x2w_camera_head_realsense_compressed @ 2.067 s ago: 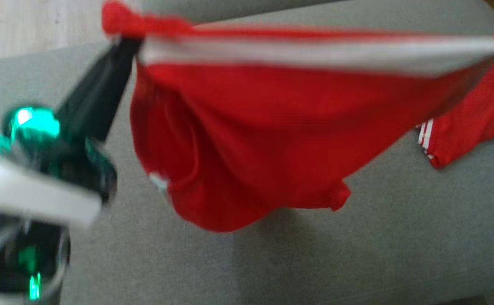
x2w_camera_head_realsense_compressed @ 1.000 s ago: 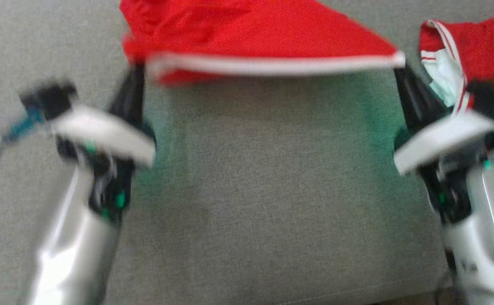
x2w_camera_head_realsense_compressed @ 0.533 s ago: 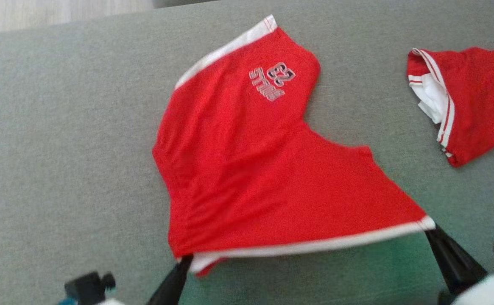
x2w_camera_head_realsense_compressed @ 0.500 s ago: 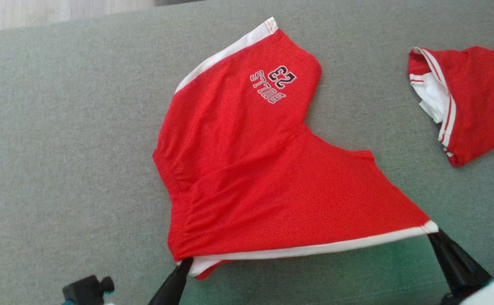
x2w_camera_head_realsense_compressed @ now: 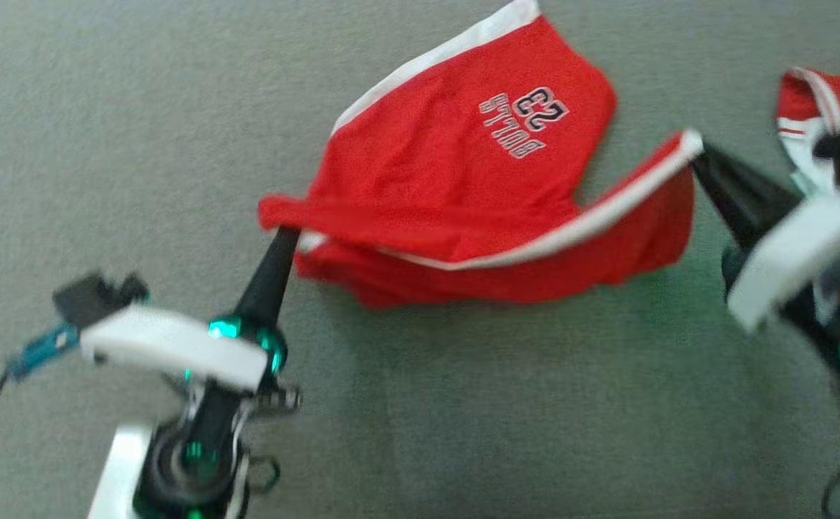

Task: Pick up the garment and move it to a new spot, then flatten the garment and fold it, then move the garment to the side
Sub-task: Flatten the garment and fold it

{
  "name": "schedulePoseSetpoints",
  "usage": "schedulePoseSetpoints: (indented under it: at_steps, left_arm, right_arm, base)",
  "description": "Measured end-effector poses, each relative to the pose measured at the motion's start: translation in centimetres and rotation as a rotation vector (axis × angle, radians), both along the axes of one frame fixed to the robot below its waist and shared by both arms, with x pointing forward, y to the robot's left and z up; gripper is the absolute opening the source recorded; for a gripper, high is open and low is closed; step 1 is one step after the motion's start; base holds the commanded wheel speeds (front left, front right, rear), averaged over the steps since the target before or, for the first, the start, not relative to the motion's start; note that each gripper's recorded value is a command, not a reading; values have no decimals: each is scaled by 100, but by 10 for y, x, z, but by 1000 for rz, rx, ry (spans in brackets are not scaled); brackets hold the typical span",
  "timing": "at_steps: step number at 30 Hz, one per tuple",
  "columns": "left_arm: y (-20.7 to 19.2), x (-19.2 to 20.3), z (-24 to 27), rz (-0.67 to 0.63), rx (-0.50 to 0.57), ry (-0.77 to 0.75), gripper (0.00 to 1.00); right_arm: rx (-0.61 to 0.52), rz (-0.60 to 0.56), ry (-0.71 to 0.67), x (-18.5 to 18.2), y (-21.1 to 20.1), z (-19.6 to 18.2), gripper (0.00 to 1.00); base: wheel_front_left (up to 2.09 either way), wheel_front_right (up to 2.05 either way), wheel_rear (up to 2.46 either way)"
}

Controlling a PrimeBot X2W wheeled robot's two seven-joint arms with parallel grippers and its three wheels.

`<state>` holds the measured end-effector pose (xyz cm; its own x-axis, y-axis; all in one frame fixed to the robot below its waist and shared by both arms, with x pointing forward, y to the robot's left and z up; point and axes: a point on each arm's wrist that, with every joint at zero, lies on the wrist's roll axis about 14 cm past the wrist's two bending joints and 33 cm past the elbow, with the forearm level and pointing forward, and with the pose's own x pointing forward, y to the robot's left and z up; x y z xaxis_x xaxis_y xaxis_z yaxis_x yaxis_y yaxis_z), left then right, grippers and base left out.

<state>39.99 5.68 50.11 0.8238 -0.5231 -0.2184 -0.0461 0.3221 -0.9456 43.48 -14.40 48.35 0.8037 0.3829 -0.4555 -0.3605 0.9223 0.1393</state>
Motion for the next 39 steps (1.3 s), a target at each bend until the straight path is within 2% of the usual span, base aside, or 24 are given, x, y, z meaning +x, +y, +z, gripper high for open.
schedulePoseSetpoints:
  at_steps: [6,7,10,16,25,26,27,29,31,37,39]
  left_arm:
    - [17,41,-22,73,41,81,0]
    - [25,54,-33,121,60,111,0]
    - [41,73,-45,198,95,128,0]
    - [47,89,-69,237,134,174,0]
    - [39,93,-86,232,143,203,0]
    - [37,93,-86,228,143,205,0]
    - [36,93,-87,224,142,208,16]
    - [33,93,-86,212,142,204,68]
    - [29,91,-85,199,142,201,100]
    - [19,80,-80,143,169,175,100]
    - [22,70,-82,133,238,149,100]
  right_arm:
    - [7,63,52,69,25,-7,0]
    - [0,67,78,87,30,-14,0]
    - [-3,62,119,108,35,-29,0]
    - [-3,79,174,131,53,-56,0]
    - [-15,68,170,149,57,-68,0]
    - [-11,63,159,151,57,-67,27]
    - [-7,58,150,153,57,-67,100]
    - [-6,52,159,153,56,-69,100]
    - [-9,51,163,152,55,-70,100]
    - [41,12,112,155,47,-54,100]
    - [67,-21,87,158,39,-45,100]
  base:
    - [0,0,0]
    - [0,0,0]
    - [0,0,0]
    - [0,0,0]
    - [0,0,0]
    - [0,0,0]
    - [0,0,0]
    - [0,0,0]
    - [0,0,0]
    - [0,0,0]
    - [0,0,0]
